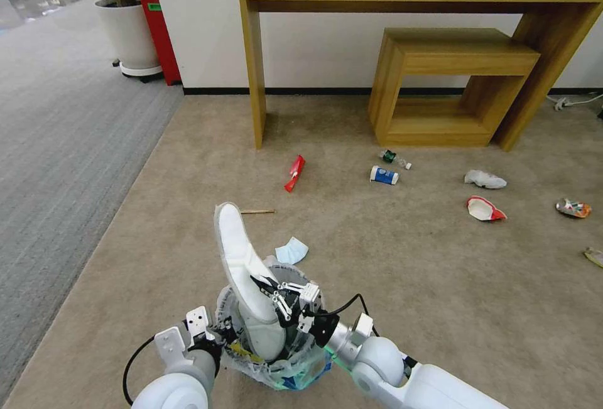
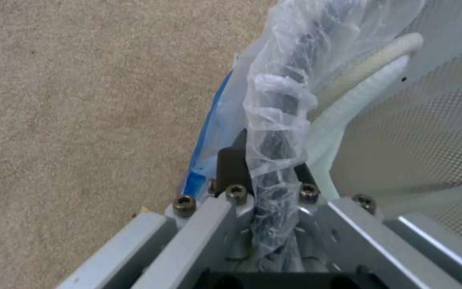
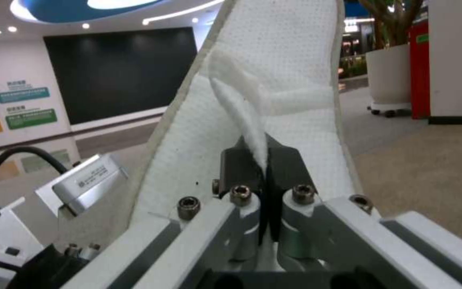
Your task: Pick up the trash bin and place the garbage on the floor into it.
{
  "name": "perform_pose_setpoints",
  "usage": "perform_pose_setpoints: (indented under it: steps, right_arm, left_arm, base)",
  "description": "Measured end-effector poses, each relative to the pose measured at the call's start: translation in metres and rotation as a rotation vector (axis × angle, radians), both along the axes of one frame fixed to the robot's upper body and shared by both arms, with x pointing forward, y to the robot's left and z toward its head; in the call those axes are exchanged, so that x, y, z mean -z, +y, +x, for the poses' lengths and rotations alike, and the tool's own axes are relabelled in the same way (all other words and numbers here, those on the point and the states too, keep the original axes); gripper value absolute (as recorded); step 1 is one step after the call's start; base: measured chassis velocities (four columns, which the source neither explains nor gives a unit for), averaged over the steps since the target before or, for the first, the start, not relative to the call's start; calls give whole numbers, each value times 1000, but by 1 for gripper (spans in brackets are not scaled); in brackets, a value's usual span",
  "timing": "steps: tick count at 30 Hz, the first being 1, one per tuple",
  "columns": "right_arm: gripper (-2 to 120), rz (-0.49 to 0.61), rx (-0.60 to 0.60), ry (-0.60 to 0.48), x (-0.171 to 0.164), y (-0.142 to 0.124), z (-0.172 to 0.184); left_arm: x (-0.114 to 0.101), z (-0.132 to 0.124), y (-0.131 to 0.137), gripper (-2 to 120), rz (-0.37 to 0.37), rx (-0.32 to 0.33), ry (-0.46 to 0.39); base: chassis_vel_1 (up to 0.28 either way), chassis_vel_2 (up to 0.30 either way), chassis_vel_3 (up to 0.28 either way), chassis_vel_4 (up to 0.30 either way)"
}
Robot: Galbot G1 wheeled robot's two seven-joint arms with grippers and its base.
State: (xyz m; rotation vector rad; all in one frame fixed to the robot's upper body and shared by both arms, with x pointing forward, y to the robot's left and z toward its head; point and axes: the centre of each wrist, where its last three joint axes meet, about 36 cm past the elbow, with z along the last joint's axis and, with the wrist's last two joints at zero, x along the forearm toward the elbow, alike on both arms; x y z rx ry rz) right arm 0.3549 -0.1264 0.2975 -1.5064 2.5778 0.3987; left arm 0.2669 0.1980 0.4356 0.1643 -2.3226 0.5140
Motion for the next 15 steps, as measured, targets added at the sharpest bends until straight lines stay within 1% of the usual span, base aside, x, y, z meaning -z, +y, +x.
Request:
perform_pose_setpoints:
  steps: [10, 13, 14, 15]
  right_arm:
    - [0, -20, -8, 0, 3, -3, -1]
    - [15, -31, -17, 1, 3, -6, -1]
    - [15, -31, -17, 1, 3, -6, -1]
    - [18, -33, -20, 1, 3, -7, -1]
  left_arm:
    - [-1, 1, 0, 0, -3, 0, -4]
    - [-1, 2, 1, 0, -4, -2, -6]
    - [-1, 2, 1, 0, -4, -2, -6]
    - [-1, 3, 1, 0, -4, -2, -7]
  base:
    - [0, 0, 0, 0]
    - [0, 0, 0, 0]
    - [0, 0, 0, 0]
    - [0, 0, 0, 0]
